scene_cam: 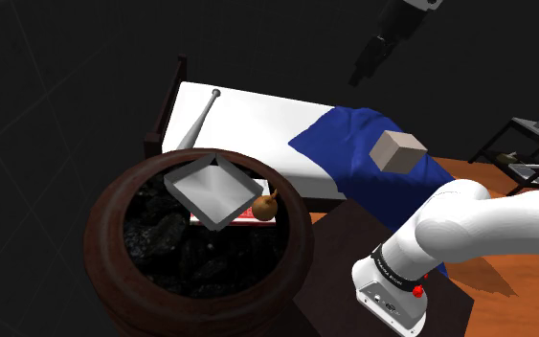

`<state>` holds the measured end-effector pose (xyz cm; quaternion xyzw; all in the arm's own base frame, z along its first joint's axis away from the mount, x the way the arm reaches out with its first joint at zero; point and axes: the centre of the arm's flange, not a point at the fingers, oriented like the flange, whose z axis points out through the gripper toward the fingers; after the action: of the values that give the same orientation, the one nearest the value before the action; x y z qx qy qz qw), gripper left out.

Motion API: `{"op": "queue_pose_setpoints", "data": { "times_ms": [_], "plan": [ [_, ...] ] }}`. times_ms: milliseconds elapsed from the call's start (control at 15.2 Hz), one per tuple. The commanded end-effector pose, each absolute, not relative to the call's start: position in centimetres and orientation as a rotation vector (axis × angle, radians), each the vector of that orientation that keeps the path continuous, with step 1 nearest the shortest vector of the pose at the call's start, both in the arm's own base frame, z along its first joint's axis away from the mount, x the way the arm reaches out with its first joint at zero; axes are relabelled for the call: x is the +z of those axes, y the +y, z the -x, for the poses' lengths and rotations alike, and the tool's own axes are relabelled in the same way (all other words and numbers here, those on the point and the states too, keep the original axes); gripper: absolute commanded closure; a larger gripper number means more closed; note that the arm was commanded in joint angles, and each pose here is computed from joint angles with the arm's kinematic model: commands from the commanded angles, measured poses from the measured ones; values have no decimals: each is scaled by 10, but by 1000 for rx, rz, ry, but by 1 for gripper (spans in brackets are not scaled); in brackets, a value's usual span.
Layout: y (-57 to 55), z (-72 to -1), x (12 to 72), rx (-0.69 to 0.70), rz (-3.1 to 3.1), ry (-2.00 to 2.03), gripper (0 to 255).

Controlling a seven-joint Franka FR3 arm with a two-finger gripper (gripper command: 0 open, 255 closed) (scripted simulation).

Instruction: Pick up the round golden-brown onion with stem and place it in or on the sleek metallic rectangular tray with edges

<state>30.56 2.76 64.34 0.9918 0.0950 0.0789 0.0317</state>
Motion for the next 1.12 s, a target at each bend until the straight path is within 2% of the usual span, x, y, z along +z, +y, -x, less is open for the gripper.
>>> {"op": "queue_pose_setpoints", "data": {
  "times_ms": [0,1056],
  "plan": [
    [28,-306,643,243,-3055,293,0],
    [149,-281,466,239,-3024,-302,0]
  ]
}}
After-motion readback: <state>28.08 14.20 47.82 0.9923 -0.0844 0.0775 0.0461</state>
